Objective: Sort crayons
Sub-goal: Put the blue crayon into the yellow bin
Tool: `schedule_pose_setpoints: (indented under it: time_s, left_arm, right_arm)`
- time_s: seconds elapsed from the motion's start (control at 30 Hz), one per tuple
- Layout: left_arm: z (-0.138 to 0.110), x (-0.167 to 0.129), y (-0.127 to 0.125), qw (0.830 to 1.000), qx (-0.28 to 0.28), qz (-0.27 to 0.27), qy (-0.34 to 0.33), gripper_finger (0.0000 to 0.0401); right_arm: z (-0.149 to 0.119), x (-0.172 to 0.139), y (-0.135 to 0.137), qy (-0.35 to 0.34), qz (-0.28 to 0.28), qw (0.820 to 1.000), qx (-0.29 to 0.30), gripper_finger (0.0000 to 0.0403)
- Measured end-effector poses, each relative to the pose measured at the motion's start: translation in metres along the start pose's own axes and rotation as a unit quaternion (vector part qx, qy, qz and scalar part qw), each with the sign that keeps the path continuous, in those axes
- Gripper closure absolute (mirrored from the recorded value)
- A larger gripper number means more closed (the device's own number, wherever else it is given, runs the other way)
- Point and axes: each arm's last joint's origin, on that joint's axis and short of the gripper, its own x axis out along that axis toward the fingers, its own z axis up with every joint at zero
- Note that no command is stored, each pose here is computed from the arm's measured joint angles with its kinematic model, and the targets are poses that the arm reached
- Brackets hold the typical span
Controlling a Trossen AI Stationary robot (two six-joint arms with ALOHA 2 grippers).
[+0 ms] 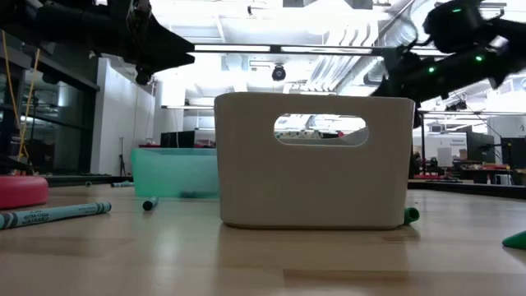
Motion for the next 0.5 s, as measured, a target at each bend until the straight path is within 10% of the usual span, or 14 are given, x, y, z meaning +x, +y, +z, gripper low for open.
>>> schedule_pose_setpoints:
  time_s: [0.17, 0.5]
  left_arm:
    - [0.0008, 0.0000, 0.0001, 1.000, 0.000, 0.000, -0.004, 0.0240]
    - [0.0021, 0.0000, -0.0001, 1.000, -0.006, -0.001, -0.011, 0.0240]
  right_arm:
    - [-0.0087, -0.0084, 0.0088, -0.072, 0.080, 0.994, -0.004, 0.0401]
    - [-0.0116, -0.0064, 0.0012, -0.063, 0.032, 0.997, -0.014, 0.0402]
